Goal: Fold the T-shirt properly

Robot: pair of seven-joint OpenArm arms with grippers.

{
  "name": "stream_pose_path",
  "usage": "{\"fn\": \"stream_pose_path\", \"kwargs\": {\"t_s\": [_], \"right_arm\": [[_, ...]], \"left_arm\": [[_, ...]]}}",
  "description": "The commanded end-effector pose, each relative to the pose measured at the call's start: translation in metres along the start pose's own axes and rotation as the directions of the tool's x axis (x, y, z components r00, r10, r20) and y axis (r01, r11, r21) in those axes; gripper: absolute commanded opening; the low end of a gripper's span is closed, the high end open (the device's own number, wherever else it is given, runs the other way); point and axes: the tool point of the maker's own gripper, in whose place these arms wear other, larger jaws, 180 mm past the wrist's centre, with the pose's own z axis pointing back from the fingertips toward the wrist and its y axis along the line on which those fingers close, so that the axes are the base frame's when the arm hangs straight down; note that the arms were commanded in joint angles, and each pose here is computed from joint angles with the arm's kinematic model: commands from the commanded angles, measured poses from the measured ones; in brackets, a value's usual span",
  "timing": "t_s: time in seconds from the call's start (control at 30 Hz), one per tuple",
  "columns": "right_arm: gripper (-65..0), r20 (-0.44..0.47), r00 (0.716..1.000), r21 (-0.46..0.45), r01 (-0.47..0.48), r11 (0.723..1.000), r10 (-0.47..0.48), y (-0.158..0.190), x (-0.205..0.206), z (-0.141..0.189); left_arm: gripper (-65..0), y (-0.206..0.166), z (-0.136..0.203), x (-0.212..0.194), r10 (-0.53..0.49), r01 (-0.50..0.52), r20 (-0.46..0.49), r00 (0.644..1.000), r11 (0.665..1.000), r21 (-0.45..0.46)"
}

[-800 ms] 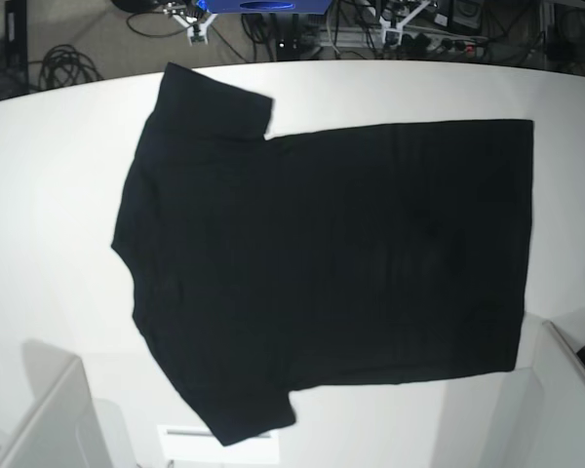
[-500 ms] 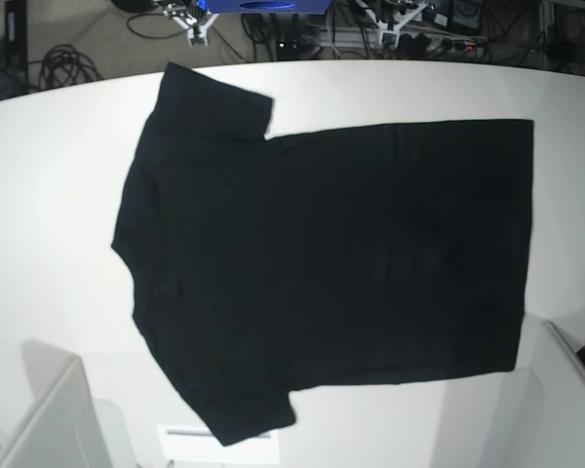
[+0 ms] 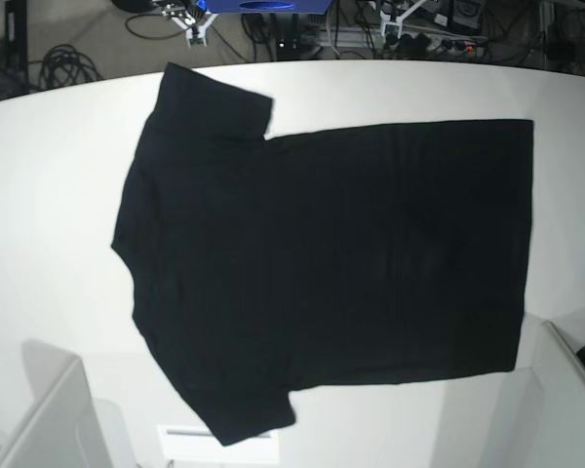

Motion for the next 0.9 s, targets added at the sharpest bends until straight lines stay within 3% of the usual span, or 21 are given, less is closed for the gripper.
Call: {"fn": "stream_pose_path", "kwargs": {"t_s": [0.0, 0.5, 0.87], "right_arm": [[-65.0, 0.000, 1.000, -0.018, -0.001, 1.000, 0.001, -0.008, -0.001, 0.000], [-65.0, 0.049, 0.999, -0.038, 0.007, 0.999, -0.005, -0.021, -0.004, 0.004], [-65.0, 0.112, 0.994, -0.073, 0.006, 0.997, 0.002, -0.040, -0.034, 0.021]], "left_arm": [[-65.0, 0.000, 0.000, 0.000, -0.006, 0.006, 0.006, 1.000, 1.000, 0.001], [-65.0, 0.000, 0.007, -0.012, -0.010, 0.010, 0.034, 0.999, 1.000, 0.001], [-65.0, 0.056, 0.041, -0.023, -0.091, 0.080, 0.149, 0.985, 0.994, 0.077]]}}
